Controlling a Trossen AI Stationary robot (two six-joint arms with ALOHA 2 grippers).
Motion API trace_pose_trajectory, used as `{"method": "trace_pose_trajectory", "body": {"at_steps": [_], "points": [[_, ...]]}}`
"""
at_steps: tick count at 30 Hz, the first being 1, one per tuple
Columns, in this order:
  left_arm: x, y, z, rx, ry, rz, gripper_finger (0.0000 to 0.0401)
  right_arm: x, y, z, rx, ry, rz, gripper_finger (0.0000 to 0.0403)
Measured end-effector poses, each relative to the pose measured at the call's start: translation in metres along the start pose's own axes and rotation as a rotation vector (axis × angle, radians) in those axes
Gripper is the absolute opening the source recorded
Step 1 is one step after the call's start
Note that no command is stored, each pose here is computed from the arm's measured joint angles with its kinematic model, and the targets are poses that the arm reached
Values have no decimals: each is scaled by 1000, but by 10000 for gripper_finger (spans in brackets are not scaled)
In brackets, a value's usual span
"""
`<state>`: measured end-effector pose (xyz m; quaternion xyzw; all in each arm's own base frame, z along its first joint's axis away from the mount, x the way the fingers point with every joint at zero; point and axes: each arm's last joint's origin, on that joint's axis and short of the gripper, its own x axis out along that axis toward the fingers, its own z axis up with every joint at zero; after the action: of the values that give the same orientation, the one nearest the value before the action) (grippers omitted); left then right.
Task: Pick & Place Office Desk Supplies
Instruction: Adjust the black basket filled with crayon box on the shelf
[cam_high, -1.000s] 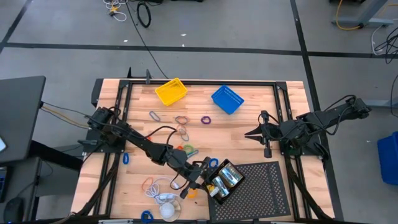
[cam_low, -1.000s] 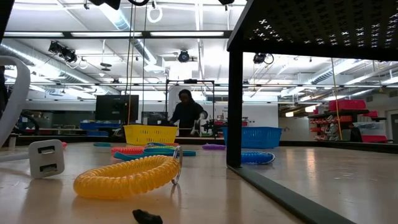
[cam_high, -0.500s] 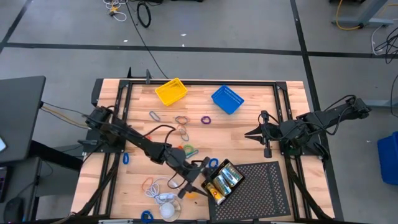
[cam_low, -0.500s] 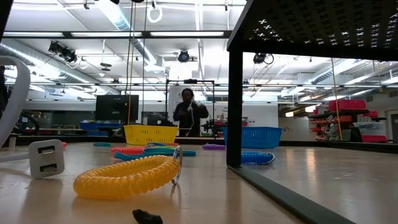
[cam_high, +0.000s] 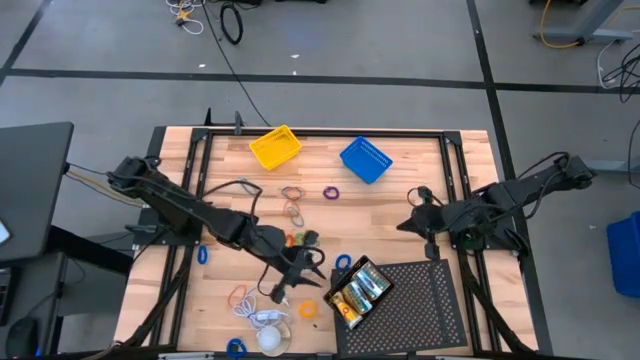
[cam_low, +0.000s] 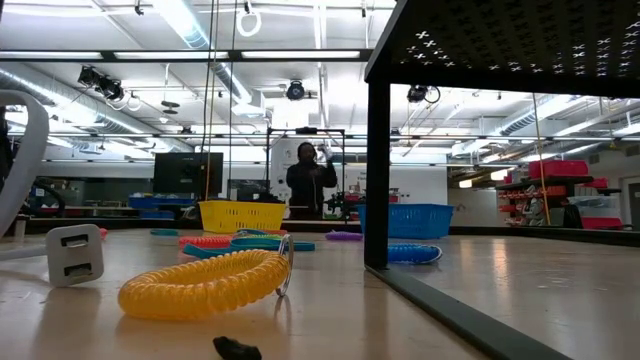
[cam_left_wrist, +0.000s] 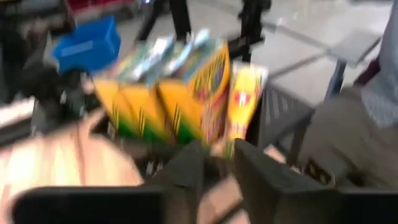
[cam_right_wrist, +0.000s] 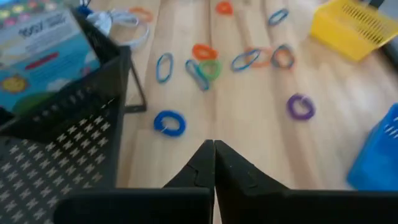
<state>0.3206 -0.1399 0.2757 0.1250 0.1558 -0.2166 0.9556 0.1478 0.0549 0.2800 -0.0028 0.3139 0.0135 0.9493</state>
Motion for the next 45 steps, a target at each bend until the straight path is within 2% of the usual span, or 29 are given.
{"method": "trace_pose_trajectory", "body": {"at_steps": [2, 4, 9, 13, 18, 22, 28, 35, 45], "points": [[-3, -1, -4, -16, 62, -8, 32, 5, 5, -2, 24, 36, 12, 3], [-4, -2, -10, -33, 120, -17, 10, 11, 12, -4, 43, 69, 26, 2], [-1, -2, -23, -39, 225, -19, 4, 17, 33, -1, 90, 136, 79, 2], [0, 1, -26, -32, 244, -19, 3, 12, 52, 9, 113, 207, 109, 1], [-1, 6, -27, -27, 251, -26, 2, 7, 82, 20, 122, 303, 267, 1], [2, 10, -30, -36, 255, -41, 2, 18, 103, 17, 127, 331, 347, 1], [10, 14, -36, -52, 238, -88, 1, 44, 116, 10, 135, 317, 215, 0], [13, 13, -29, -67, 157, -133, 1, 53, 123, 11, 147, 282, 213, 0], [28, 7, -39, -82, 162, -154, 1, 54, 123, 14, 150, 230, 179, 0]]}}
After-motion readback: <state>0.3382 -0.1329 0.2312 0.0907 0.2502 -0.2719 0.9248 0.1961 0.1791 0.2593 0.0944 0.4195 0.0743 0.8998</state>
